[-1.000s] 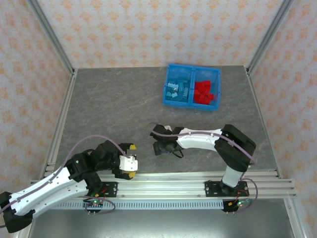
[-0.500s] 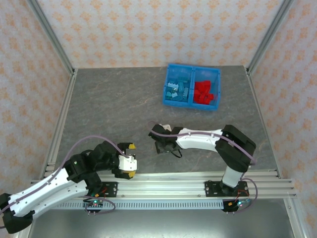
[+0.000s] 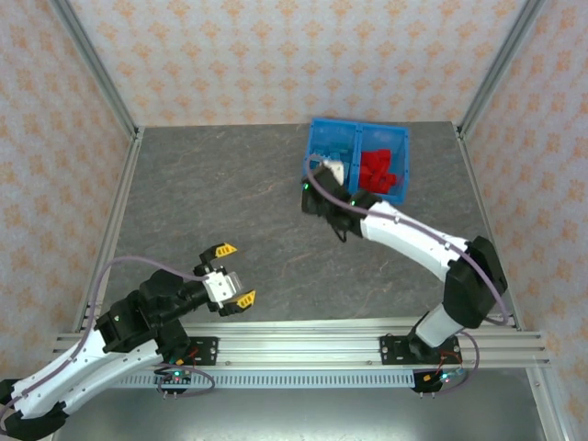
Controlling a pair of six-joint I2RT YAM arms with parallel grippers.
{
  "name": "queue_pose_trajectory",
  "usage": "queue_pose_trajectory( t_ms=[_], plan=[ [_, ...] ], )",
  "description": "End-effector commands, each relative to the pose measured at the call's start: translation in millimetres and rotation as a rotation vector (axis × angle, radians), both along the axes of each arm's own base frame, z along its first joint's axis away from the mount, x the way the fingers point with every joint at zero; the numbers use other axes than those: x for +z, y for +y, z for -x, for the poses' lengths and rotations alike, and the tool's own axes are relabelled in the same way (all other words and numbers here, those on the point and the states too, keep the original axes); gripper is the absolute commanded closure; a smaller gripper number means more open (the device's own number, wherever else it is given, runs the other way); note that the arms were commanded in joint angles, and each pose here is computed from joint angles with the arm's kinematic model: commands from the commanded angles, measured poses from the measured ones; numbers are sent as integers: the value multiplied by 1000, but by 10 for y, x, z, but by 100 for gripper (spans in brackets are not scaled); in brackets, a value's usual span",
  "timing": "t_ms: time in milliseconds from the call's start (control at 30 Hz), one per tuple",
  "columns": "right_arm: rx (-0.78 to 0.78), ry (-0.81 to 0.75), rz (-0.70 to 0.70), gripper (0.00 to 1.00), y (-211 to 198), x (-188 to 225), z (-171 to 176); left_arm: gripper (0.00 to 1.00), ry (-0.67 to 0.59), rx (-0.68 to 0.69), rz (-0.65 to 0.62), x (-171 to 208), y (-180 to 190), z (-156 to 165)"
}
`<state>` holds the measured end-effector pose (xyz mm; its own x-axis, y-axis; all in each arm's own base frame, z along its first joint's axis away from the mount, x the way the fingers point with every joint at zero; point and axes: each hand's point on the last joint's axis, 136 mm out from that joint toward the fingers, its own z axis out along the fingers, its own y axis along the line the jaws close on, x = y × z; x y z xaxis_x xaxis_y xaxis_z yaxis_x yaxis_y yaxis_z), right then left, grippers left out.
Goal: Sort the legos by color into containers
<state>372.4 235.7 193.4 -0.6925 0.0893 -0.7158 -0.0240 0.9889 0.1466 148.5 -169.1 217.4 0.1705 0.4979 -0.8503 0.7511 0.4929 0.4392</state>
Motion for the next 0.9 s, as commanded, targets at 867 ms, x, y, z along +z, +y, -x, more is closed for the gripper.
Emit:
queue_pose_trajectory(
  t_ms=[867],
  plan=[
    [-93,-98,-55,21,-187,26,-2592,0,4,79,-7,-25,26,-218]
  ],
)
